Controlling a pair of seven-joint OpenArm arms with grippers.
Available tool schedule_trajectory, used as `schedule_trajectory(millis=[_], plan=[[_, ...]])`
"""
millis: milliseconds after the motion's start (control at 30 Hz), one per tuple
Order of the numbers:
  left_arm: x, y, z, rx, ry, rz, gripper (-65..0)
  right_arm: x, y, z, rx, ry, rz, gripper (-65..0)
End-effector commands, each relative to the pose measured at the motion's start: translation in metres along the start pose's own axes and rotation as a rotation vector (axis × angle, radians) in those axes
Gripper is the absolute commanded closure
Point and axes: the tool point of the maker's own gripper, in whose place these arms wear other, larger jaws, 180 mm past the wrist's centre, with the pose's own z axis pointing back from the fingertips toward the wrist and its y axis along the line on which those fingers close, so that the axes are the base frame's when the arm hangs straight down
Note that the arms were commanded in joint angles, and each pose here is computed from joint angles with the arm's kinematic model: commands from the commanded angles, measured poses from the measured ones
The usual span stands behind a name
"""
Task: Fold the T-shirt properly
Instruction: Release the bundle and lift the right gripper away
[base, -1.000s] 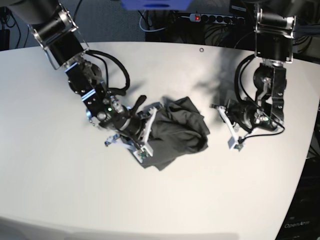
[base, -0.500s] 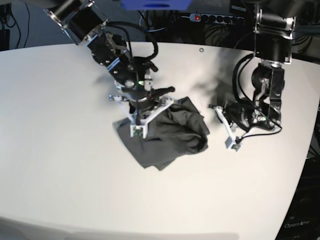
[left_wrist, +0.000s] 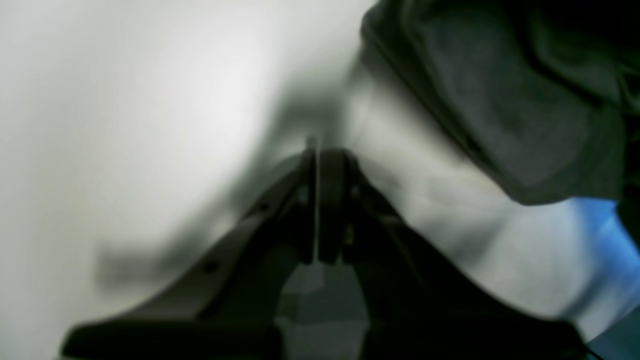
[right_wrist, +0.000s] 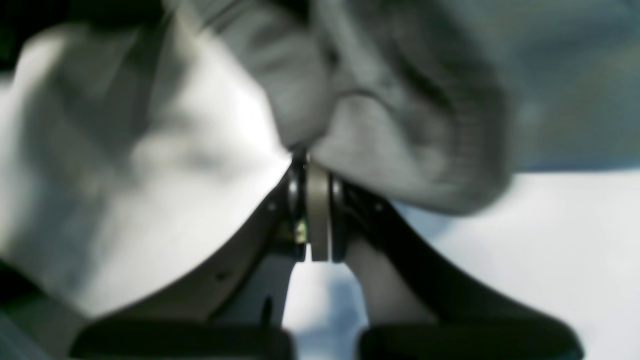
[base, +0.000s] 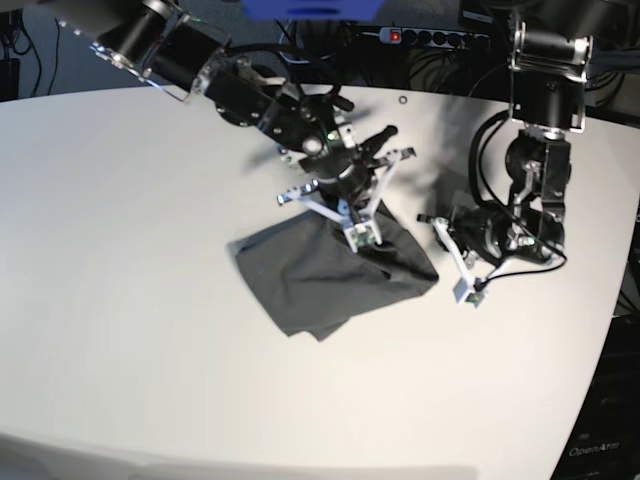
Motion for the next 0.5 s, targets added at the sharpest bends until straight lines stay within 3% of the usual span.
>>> schedule_trajectory(millis=[0,67,200,467], plan=[[0.008,0.004,0.005,0.013,-0.014,-0.009,-1.9,0.008,-0.001,0.001,-0.011,-0.004,0.042,-0.1],[0.009,0.005,0.005,0.013,-0.014,-0.009,-1.9,0.009,0.004,-0.005,-0.028,0.016,0.067,-0.1],[0.009,0.005,0.005,0.014,-0.016,-0.009,-1.9,0.0,0.001,-0.008,-0.113,0.046,0.009,-0.1],[0.016,0.006,0.007,0.016,-0.029,-0.012,-1.9,-0.021,-0.009,0.002,-0.142,0.087,0.011,-0.1]])
